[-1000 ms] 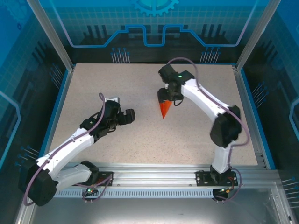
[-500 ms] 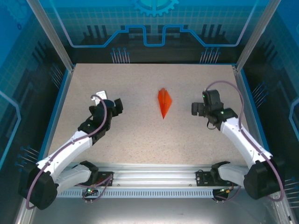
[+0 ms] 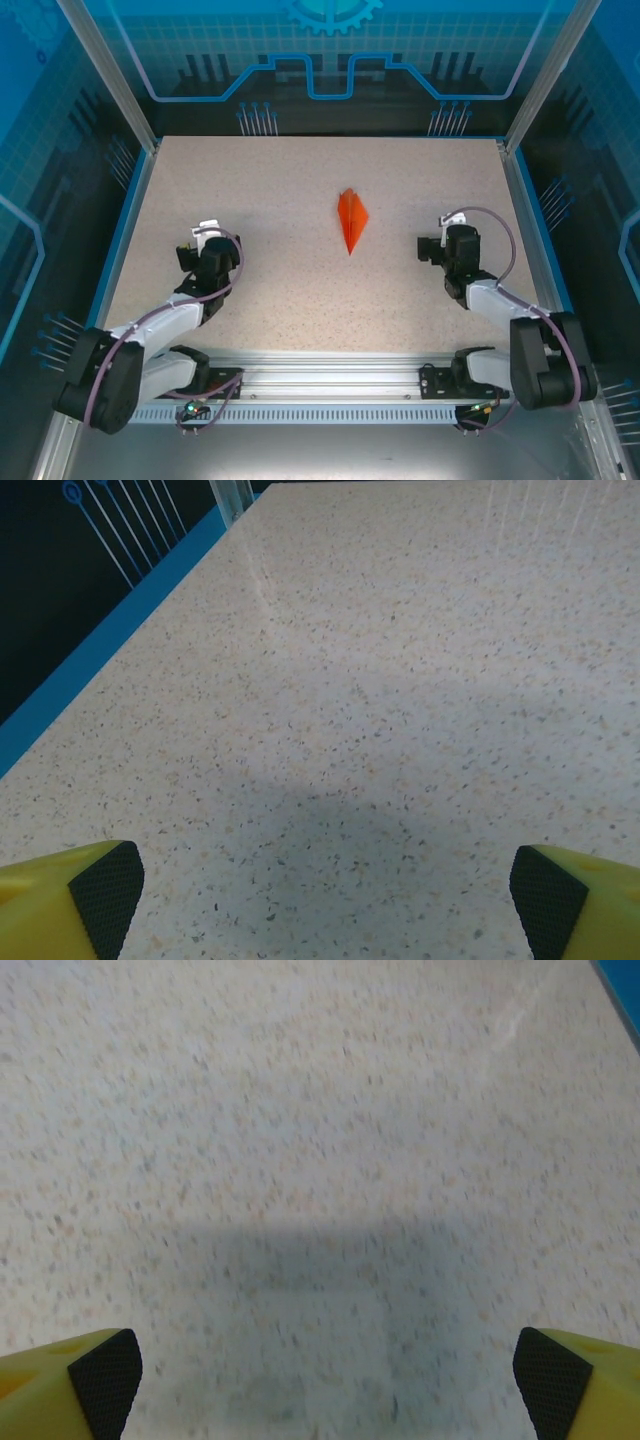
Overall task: Fold a paper plane with a square sheet of paper (fold left side to right side)
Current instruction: Reset both arms
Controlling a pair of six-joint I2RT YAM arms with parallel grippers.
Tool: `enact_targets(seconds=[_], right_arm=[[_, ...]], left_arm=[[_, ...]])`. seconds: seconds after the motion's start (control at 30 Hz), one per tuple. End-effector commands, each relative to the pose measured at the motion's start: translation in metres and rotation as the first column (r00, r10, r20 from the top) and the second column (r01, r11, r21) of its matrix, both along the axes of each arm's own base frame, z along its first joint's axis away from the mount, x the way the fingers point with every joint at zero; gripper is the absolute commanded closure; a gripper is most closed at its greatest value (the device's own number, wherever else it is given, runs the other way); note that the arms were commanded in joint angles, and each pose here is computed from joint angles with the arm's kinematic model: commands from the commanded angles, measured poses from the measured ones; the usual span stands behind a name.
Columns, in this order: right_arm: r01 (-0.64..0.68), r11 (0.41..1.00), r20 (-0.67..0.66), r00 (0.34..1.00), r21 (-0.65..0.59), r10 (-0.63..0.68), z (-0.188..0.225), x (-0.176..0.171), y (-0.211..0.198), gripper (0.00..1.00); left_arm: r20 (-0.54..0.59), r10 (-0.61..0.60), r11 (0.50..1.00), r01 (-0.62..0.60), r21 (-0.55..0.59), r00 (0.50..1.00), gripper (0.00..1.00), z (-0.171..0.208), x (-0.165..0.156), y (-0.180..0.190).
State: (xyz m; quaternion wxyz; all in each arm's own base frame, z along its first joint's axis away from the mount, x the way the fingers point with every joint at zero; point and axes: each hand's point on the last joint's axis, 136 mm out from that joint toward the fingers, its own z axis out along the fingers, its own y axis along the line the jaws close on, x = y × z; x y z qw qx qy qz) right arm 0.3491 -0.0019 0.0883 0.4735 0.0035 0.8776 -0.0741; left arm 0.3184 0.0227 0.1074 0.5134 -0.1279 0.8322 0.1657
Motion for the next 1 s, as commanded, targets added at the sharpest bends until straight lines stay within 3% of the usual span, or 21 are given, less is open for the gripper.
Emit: enact_targets(seconds=[0.0, 0.2, 0.47, 0.57, 0.67, 0.8, 0.97], right_arm=[[-0.073, 0.997, 0.175, 0.982, 0.01, 0.07, 0.031, 0.028, 0.008, 0.01], [-0.145, 0.989, 0.172, 0.976, 0.038, 0.136, 0.012, 0.048, 0.022, 0.01], [-0.178, 0.982, 0.172, 0.971, 0.06, 0.166, 0.006, 0.048, 0.025, 0.01], [-0.182, 0.981, 0.173, 0.97, 0.063, 0.169, 0.006, 0.048, 0.025, 0.0], [-0.182, 0.981, 0.173, 0.97, 0.064, 0.169, 0.006, 0.048, 0.025, 0.01], [-0.184, 0.981, 0.173, 0.97, 0.063, 0.171, 0.007, 0.048, 0.025, 0.0], [-0.183, 0.981, 0.174, 0.97, 0.063, 0.169, 0.007, 0.048, 0.025, 0.0]], left_arm=[[0.109, -0.074, 0.997, 0.077, -0.021, 0.991, 0.02, 0.017, 0.016, -0.005], [0.174, -0.126, 0.988, 0.139, -0.065, 0.977, 0.02, 0.019, 0.03, -0.001], [0.207, -0.239, 0.957, 0.266, -0.113, 0.949, 0.02, 0.018, 0.048, -0.011], [0.239, -0.262, 0.946, 0.298, -0.129, 0.935, 0.01, 0.007, 0.054, -0.016], [0.203, -0.345, 0.919, 0.374, -0.125, 0.917, 0.01, -0.009, 0.068, -0.03], [0.125, -0.306, 0.933, 0.323, -0.156, 0.944, 0.02, -0.017, 0.075, -0.023], [0.133, -0.299, 0.929, 0.32, -0.184, 0.945, 0.02, -0.017, 0.077, -0.019]])
